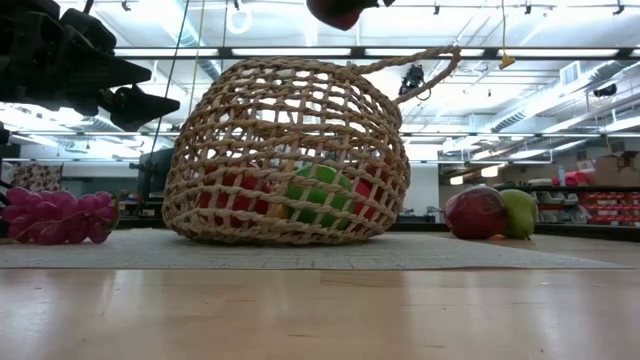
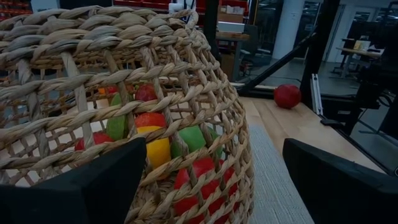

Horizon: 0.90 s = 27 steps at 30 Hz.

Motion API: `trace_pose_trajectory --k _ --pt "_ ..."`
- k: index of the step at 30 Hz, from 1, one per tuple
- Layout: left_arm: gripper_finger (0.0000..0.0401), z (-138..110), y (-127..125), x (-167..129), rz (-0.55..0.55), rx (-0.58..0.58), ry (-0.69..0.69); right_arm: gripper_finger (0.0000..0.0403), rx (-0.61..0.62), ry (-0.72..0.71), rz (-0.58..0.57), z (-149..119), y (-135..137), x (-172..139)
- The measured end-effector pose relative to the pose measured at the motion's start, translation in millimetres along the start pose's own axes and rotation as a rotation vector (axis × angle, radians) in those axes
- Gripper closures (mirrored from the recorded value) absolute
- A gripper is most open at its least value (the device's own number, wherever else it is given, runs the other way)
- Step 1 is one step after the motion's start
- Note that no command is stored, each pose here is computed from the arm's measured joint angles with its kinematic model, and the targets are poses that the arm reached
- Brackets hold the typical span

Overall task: Build produce basket
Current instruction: Put the red and yellow apple into the brown basket

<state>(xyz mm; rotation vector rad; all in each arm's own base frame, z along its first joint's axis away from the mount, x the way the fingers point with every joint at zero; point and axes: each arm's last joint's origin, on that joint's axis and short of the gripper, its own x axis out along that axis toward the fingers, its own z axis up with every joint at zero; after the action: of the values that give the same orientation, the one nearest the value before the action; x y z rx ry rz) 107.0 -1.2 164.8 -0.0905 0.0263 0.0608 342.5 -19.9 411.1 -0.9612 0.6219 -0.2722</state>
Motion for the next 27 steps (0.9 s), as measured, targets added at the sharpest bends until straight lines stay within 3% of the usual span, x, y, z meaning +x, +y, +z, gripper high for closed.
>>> trace_pose_trajectory --k 10,19,27 --pt "0.0015 0 0 0 0.0 0.0 0.0 0.0038 -0.008 -0.036 0.015 11 9 -7" --pt "0.0015 0 0 0 0.0 0.0 0.0 0.0038 -0.079 0.026 -0.03 14 12 -11" --pt "0.0015 0 0 0 0.0 0.0 0.0 0.0038 -0.034 0.026 -0.025 14 13 -11"
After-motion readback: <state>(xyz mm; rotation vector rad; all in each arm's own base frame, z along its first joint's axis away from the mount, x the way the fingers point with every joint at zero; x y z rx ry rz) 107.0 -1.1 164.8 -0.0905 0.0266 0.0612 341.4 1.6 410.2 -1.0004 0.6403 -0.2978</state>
